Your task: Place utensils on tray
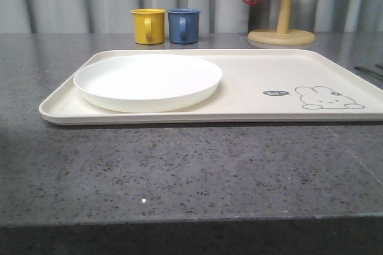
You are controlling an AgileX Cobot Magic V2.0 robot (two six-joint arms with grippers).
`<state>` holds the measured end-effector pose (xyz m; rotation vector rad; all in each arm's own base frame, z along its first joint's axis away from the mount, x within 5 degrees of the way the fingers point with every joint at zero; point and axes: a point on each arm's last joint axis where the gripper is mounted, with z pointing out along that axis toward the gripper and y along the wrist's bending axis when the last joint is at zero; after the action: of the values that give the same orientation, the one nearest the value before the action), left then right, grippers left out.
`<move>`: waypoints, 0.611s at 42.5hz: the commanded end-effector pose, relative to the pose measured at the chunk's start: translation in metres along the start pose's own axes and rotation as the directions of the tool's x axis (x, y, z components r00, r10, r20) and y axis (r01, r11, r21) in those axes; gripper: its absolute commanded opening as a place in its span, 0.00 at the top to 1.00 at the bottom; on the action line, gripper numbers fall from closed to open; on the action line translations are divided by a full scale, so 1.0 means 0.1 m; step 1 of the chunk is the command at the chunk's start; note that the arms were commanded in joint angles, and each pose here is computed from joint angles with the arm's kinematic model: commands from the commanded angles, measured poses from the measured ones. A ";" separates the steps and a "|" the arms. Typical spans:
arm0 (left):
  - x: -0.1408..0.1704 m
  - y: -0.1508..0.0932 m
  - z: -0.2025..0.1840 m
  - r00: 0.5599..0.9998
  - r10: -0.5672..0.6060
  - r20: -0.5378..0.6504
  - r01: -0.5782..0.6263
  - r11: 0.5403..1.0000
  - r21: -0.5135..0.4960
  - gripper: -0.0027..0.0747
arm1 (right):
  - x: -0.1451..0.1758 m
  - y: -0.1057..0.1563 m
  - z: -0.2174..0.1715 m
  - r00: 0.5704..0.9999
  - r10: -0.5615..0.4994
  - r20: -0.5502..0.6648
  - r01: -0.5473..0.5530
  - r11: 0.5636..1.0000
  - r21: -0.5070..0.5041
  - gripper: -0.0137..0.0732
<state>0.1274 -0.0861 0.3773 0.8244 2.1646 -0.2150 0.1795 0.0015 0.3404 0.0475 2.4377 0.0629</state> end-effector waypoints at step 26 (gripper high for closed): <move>-0.11 0.01 -0.09 0.995 -0.017 0.095 0.017 1.000 -0.002 0.63 | -0.89 -0.09 1.04 0.952 -0.035 -0.305 0.051 0.998 0.043 0.24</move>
<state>0.1274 -0.0861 0.3773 0.8244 2.1646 -0.2150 0.3076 -0.0043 0.3057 0.0362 2.8013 0.0334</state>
